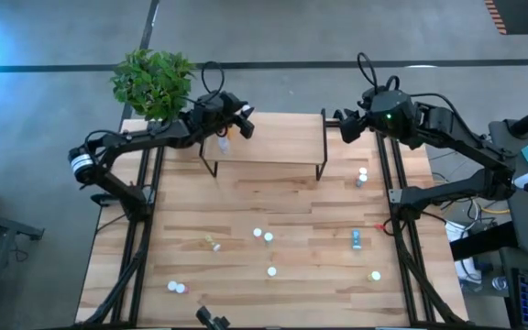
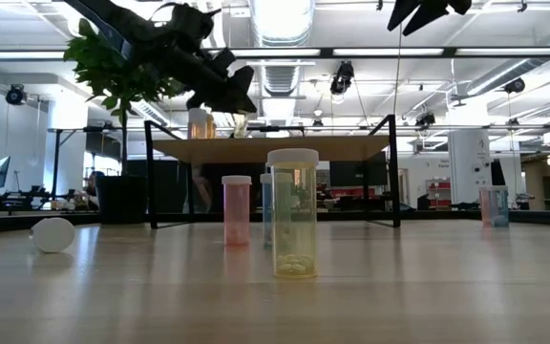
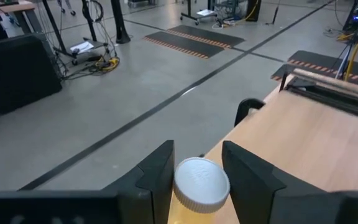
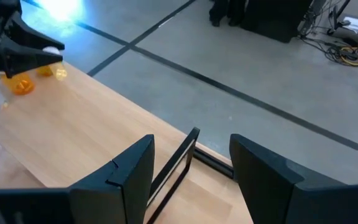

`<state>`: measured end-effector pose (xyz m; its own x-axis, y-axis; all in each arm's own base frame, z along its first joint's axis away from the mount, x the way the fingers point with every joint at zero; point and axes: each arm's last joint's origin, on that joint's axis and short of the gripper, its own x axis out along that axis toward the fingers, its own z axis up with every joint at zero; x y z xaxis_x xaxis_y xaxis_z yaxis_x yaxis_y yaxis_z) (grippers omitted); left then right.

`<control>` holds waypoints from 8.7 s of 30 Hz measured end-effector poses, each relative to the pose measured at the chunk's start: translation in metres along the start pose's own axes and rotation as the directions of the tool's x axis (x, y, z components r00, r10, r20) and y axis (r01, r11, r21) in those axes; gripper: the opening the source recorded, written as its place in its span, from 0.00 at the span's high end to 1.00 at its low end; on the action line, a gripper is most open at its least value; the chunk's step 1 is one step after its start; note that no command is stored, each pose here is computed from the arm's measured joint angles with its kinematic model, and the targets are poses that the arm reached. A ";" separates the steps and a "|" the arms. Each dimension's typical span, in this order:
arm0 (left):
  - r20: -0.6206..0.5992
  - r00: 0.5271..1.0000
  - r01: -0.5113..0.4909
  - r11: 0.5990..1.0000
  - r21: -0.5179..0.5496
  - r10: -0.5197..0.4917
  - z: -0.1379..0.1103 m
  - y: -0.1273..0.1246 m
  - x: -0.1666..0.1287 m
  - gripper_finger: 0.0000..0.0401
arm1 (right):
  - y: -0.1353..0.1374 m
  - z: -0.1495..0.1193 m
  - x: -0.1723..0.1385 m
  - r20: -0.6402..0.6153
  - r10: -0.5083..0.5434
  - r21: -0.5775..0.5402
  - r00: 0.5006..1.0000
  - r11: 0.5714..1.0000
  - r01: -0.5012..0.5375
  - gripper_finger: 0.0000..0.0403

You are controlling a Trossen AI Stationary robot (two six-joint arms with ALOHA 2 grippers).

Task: Pick and place medicine bottles onto shelf by color
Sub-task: Put the yellow pill bottle on the shelf

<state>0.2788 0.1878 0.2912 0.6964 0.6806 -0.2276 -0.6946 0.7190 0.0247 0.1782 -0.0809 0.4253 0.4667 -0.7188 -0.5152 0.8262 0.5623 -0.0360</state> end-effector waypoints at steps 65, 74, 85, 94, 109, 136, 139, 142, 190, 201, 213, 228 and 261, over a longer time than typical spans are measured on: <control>0.009 0.819 -0.558 0.800 -0.222 0.574 -0.022 -0.085 0.049 0.72 | -0.023 -0.002 -0.041 0.088 0.132 -0.081 0.987 0.989 -0.125 0.50; 0.008 0.816 -0.561 0.795 -0.231 0.579 -0.021 -0.083 0.049 0.72 | -0.024 -0.004 -0.041 0.074 0.133 -0.066 0.988 0.990 -0.128 0.50; 0.008 0.810 -0.563 0.781 -0.269 0.587 -0.011 -0.081 0.050 0.72 | -0.026 -0.004 -0.044 0.082 0.135 -0.061 0.987 0.990 -0.130 0.50; 0.059 0.805 -0.547 0.777 -0.313 0.590 0.018 -0.090 0.046 0.72 | -0.026 -0.004 -0.044 0.082 0.135 -0.073 0.988 0.989 -0.129 0.50; 0.019 0.829 -0.554 0.825 -0.110 0.559 -0.001 -0.092 0.046 0.72 | -0.028 -0.005 -0.047 0.084 0.138 -0.141 0.987 0.982 -0.125 0.50; -0.375 0.893 0.286 0.957 0.053 -0.247 0.037 0.009 0.065 0.72 | -0.042 -0.019 -0.062 0.021 0.136 -0.178 0.991 0.975 -0.130 0.50; -0.386 0.893 0.272 0.961 0.048 -0.234 0.034 0.015 0.066 0.72 | -0.044 -0.019 -0.065 0.032 0.139 -0.172 0.990 0.976 -0.132 0.50; -0.391 0.890 0.275 0.960 0.052 -0.234 0.031 0.015 0.066 0.72 | -0.045 -0.020 -0.067 0.039 0.141 -0.168 0.989 0.977 -0.133 0.50; 0.322 0.584 0.770 0.634 0.068 -0.745 0.160 -0.068 -0.079 0.72 | 0.125 0.038 0.081 0.129 0.815 -0.252 0.565 0.578 -0.776 0.50; 0.348 0.573 0.769 0.634 0.085 -0.742 0.166 -0.063 -0.092 0.72 | 0.126 0.051 0.058 0.237 0.752 -0.309 0.615 0.658 -0.687 0.50; 0.343 0.590 0.759 0.647 0.073 -0.731 0.164 -0.064 -0.087 0.72 | 0.112 0.064 0.037 0.346 0.730 -0.353 0.589 0.683 -0.640 0.50; 0.330 0.603 0.762 0.647 0.033 -0.727 0.161 -0.067 -0.081 0.72 | 0.120 0.062 0.047 0.323 0.730 -0.317 0.603 0.684 -0.658 0.58; 0.156 0.781 0.611 0.792 0.012 -0.605 0.127 -0.064 -0.085 0.45 | 0.093 0.061 0.016 0.297 0.713 -0.325 0.635 0.701 -0.635 0.76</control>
<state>0.2868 0.1022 0.4327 0.9921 0.1189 -0.0413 -0.1227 0.9866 -0.1075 0.2817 -0.0648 0.4659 0.9792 -0.1772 -0.0986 0.1804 0.9833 0.0240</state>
